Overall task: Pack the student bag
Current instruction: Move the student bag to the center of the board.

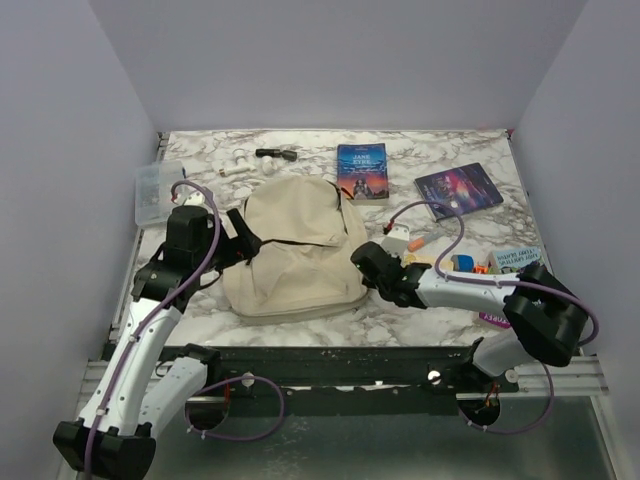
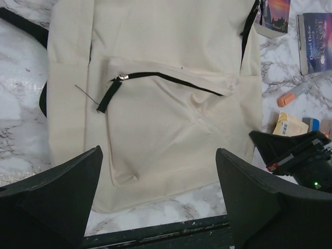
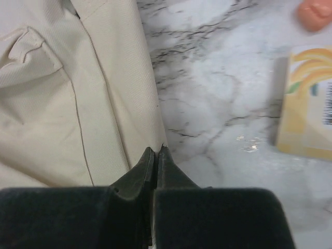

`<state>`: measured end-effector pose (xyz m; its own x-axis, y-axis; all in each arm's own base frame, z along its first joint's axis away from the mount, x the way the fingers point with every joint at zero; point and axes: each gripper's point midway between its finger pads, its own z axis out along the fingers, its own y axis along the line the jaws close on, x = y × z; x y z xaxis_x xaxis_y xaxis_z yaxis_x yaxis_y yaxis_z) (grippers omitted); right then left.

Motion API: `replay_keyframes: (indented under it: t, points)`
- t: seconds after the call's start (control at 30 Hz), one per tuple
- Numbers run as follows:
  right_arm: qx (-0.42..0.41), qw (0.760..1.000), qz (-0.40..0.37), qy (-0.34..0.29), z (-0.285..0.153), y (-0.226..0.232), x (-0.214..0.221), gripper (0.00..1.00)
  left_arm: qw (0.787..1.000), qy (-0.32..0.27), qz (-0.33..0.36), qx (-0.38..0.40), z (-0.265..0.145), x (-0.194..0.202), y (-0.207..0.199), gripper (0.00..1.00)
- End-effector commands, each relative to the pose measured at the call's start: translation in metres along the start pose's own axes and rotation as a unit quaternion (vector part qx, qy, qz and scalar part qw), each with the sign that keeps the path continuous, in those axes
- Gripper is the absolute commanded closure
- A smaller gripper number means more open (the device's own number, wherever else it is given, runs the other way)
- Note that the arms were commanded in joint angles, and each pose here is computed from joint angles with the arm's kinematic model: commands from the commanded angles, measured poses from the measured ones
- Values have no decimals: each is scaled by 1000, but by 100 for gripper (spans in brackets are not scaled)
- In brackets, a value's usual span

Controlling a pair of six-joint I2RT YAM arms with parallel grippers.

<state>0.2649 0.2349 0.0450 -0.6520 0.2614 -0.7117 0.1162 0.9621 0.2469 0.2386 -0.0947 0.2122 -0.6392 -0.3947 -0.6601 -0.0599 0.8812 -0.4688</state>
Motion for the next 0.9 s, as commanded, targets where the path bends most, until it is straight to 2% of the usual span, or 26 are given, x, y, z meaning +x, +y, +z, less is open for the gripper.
replay_keyframes:
  t: [0.0,0.03,0.07,0.1,0.17,0.23,0.27,0.43,0.6,0.7,0.87]
  points:
    - [82,994,-46,-57,-12,-44,-29,99,998,-18,1,58,3,-6,-21,8]
    - [73,994,-65,-57,-16,-41,-34,99,998,-24,1,67,0,-8,-24,7]
    - [52,994,-82,-54,-20,-33,-39,94,997,-29,2,72,-3,-10,-26,7]
    - [37,993,-100,-52,-24,-25,-44,88,997,-35,2,75,-5,-12,-28,2]
    - [12,992,-116,-49,-35,-9,-58,69,996,-48,5,74,-11,-18,-28,1]
    - [-19,992,-117,-50,-46,10,-72,55,995,-69,6,71,-19,-24,-27,1]
    - [-41,992,-109,-51,-53,23,-81,52,994,-81,4,67,-23,-29,-26,1]
    - [-216,976,-33,6,-84,112,-87,47,989,-137,-13,59,-51,-43,-23,1]
    - [-375,918,80,104,-102,201,-62,47,983,-172,-17,67,-76,-50,-23,1]
    - [-421,892,113,121,-111,239,-51,47,982,-170,-12,77,-85,-49,-27,1]
    - [-406,881,165,178,-90,269,-18,49,984,-144,0,101,-89,-34,-32,1]
